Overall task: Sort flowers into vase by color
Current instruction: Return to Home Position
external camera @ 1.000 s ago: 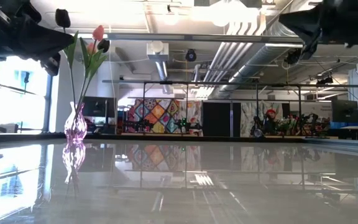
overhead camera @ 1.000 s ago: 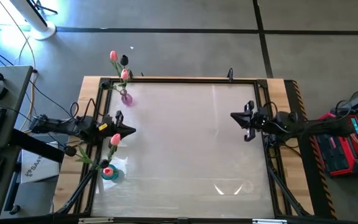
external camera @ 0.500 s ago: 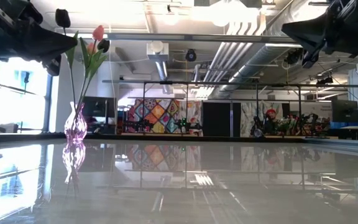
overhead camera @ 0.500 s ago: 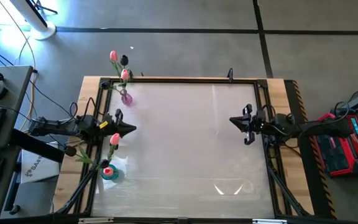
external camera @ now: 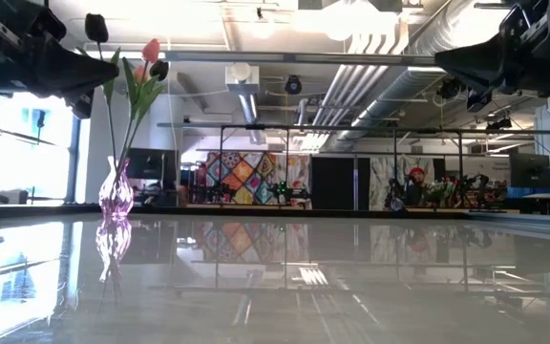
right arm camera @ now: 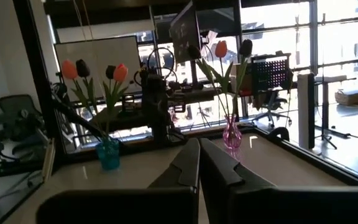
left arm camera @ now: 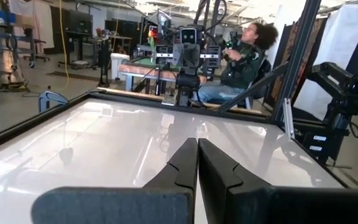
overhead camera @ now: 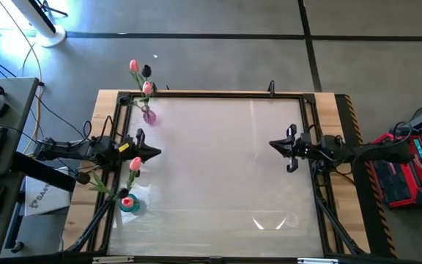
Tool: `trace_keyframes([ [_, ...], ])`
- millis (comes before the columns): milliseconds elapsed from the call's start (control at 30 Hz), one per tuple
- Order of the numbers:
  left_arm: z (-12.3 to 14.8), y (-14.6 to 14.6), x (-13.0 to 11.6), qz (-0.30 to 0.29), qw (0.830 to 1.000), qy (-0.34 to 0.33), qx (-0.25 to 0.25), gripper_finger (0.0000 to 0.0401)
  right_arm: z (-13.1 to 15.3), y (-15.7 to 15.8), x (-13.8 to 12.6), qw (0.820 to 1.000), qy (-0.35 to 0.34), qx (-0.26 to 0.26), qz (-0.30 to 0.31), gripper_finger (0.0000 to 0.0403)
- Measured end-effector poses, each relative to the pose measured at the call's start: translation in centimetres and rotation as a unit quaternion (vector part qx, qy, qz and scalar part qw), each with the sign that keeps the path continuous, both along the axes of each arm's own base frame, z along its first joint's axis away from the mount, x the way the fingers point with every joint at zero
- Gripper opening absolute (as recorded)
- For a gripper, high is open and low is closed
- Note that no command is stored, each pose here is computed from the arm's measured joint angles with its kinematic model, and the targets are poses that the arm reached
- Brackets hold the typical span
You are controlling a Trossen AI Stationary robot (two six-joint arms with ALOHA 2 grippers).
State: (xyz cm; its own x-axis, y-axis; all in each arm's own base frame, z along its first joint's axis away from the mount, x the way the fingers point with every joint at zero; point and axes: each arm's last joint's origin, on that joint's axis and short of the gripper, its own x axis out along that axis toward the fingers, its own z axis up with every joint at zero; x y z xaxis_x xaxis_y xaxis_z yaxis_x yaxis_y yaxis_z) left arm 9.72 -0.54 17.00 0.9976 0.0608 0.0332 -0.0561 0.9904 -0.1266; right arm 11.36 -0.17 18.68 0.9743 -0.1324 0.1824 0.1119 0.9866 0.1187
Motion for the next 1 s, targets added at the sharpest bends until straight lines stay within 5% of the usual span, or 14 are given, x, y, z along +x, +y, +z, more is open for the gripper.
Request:
trace_keyframes([
  [1000, 0.1, 0.6, 0.0, 0.03, 1.0, -0.008, -0.003, 0.0, -0.8, -0.3, -1.8, 0.999, 0.026, -0.007, -0.029, 0.0],
])
